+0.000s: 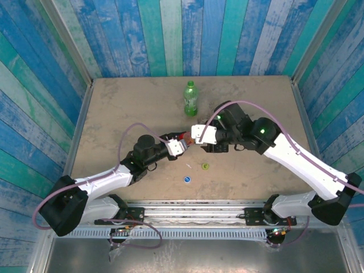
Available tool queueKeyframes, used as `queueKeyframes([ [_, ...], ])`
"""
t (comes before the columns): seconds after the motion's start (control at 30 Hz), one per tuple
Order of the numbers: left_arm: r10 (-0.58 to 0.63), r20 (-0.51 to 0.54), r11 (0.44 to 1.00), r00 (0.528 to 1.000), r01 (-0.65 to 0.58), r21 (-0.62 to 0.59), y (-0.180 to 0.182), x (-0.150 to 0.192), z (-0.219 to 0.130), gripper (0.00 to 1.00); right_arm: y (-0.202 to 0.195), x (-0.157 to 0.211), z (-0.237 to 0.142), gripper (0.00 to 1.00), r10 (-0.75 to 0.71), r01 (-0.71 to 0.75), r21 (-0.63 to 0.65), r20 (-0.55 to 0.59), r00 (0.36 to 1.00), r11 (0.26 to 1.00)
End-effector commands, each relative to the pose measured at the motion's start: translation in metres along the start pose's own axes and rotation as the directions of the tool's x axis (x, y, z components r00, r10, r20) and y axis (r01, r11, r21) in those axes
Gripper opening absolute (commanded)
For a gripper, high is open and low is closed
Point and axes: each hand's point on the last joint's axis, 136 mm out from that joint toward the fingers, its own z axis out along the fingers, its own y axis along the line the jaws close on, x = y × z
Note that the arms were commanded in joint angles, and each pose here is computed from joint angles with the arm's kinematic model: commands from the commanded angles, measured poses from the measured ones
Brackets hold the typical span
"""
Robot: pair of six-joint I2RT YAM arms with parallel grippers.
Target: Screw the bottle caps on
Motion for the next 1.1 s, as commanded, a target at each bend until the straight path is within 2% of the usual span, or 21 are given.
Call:
queueKeyframes([
  [0.0, 0.021, 0.035, 1.000, 0.999, -0.021, -0.004, 0.003, -0.012, -0.005, 0.51, -0.006, 0.000, 0.003, 0.59, -0.180, 0.179, -0.007, -0.053, 0.982, 0.984],
  [0.33, 0.026, 0.033, 1.000, 0.999, -0.026, 0.003, 0.001, -0.012, -0.006, 0.51, 0.002, -0.003, 0.029, 0.49, -0.169, 0.163, -0.099, -0.050, 0.984, 0.982],
  [0.43, 0.024, 0.030, 1.000, 0.999, -0.024, 0.005, 0.001, -0.012, -0.006, 0.51, 0.007, -0.002, 0.032, 0.41, -0.132, 0.125, -0.138, -0.041, 0.990, 0.982],
  [0.57, 0.022, 0.031, 1.000, 0.999, -0.023, 0.003, 0.001, -0.012, -0.007, 0.52, 0.008, -0.001, 0.030, 0.24, -0.112, 0.105, -0.148, -0.042, 0.993, 0.983],
  [0.7, 0.024, 0.029, 1.000, 0.999, -0.024, 0.003, 0.001, -0.011, -0.006, 0.52, 0.015, -0.003, 0.026, 0.22, -0.057, 0.051, -0.171, -0.028, 0.998, 0.984],
  [0.8, 0.024, 0.031, 1.000, 0.999, -0.024, -0.005, 0.003, -0.012, -0.006, 0.52, 0.021, -0.011, 0.025, 0.24, 0.098, -0.097, -0.198, -0.005, 0.995, 0.975],
  [0.87, 0.021, 0.031, 1.000, 0.999, -0.021, -0.009, 0.004, -0.012, -0.006, 0.52, 0.019, -0.020, 0.027, 0.22, 0.306, -0.299, -0.198, 0.005, 0.952, 0.934],
  [0.9, 0.019, 0.030, 1.000, 0.999, -0.018, -0.010, 0.004, -0.012, -0.006, 0.52, 0.017, -0.023, 0.029, 0.16, 0.405, -0.398, -0.185, 0.000, 0.914, 0.899],
  [0.93, 0.018, 0.030, 1.000, 0.999, -0.018, -0.009, 0.004, -0.012, -0.006, 0.52, 0.010, -0.024, 0.032, 0.11, 0.517, -0.511, -0.154, 0.001, 0.856, 0.846],
  [1.0, 0.020, 0.033, 1.000, 0.999, -0.020, -0.017, 0.004, -0.011, -0.007, 0.52, 0.002, -0.025, 0.034, 0.07, 0.682, -0.677, -0.099, 0.016, 0.732, 0.729],
  [1.07, 0.018, 0.034, 1.000, 0.999, -0.017, -0.020, 0.004, -0.010, -0.007, 0.52, 0.001, -0.028, 0.036, 0.04, 0.825, -0.819, -0.104, 0.040, 0.564, 0.564],
])
